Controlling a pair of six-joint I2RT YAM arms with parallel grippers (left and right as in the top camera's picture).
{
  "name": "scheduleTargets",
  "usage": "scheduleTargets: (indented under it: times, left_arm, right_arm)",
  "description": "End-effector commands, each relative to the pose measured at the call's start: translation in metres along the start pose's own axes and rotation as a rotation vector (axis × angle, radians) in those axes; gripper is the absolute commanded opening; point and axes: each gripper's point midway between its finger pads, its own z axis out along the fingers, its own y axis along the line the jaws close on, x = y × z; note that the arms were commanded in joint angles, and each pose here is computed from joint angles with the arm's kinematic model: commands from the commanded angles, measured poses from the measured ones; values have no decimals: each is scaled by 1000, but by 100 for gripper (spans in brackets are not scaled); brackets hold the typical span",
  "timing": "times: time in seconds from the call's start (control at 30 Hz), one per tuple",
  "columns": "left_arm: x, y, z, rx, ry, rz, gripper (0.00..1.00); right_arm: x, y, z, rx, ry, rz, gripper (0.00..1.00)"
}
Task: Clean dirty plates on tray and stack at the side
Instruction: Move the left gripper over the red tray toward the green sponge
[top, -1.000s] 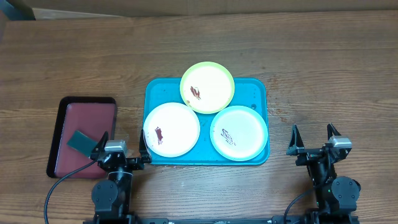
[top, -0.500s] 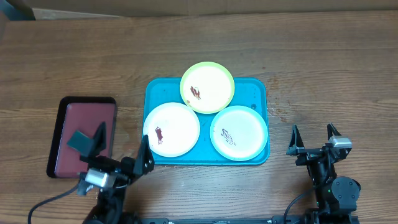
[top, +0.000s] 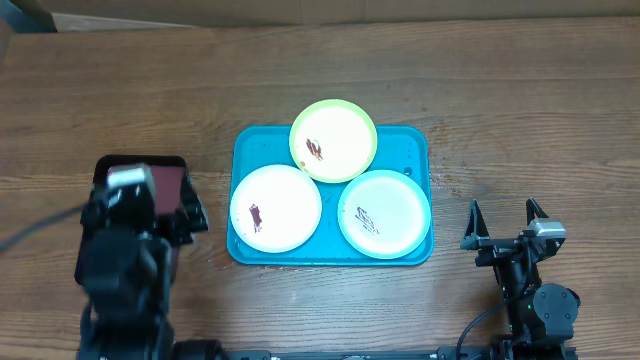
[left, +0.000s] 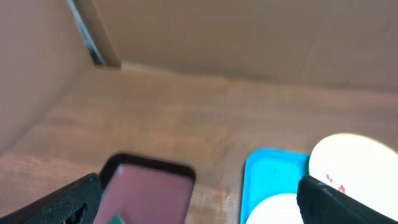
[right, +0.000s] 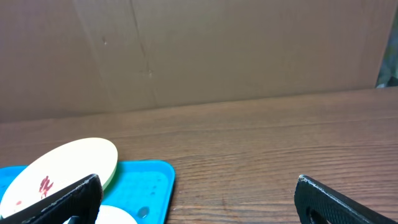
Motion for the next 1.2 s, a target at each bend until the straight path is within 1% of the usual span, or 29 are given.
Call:
scheduleTargets:
  times: [0.0, 0.03, 0.07, 0.1, 0.13, 0.17, 0.3, 0.4, 0.47, 0.53, 0.63, 0.67, 0.73, 0.8, 0.87, 0.97, 1.07, 1.17]
  left_arm:
    - [0, -3, 19, -1, 66, 28, 100]
    - [1, -1, 25, -16, 78, 18, 100]
    - [2, 8, 30, -73, 88, -43, 100]
    - [4, 20, 32, -140, 94, -124, 100]
    - [8, 36, 33, -226, 101, -242, 100]
    - [11, 47, 34, -279, 108, -317, 100]
    - [29, 91, 38, -434, 125, -592, 100]
    - [43, 109, 42, -456, 155, -749, 100]
    - [48, 114, 47, -439, 173, -810, 100]
    - [59, 113, 51, -411, 229, -842, 100]
    - [71, 120, 55, -419, 282, -828, 100]
    - [76, 123, 61, -395, 309, -859, 100]
    - [80, 119, 70, -303, 357, -881, 100]
    - [86, 121, 82, -217, 415, -938, 100]
    - [102, 127, 92, -189, 472, -1007, 100]
    - [136, 136, 104, -222, 577, -1044, 100]
    - [165, 140, 108, -299, 674, -1045, 100]
    - [183, 148, 108, -409, 723, -1021, 100]
  right_arm:
    - [1, -1, 0, 5, -7, -4, 100]
    - [1, -1, 0, 5, -7, -4, 100]
    - [1, -1, 0, 5, -7, -4, 100]
    - [1, -1, 0, 5, -7, -4, 100]
    - [1, -1, 0, 5, -7, -4, 100]
    - [1, -1, 0, 5, -7, -4, 100]
    - [1, -1, 0, 5, -7, -4, 100]
    - [1, -1, 0, 5, -7, -4, 100]
    - [1, -1, 0, 5, -7, -4, 100]
    - [1, -1, 0, 5, -7, -4, 100]
    - [1, -1, 0, 5, -7, -4, 100]
    - [1, -1, 0, 5, -7, -4, 100]
    - [1, -1, 0, 5, -7, -4, 100]
    - [1, -1, 0, 5, -7, -4, 100]
    - [1, -1, 0, 5, -7, -4, 100]
    - [1, -1, 0, 5, -7, -4, 100]
    - [1, -1, 0, 5, -7, -4, 100]
    - [1, -1, 0, 5, -7, -4, 100]
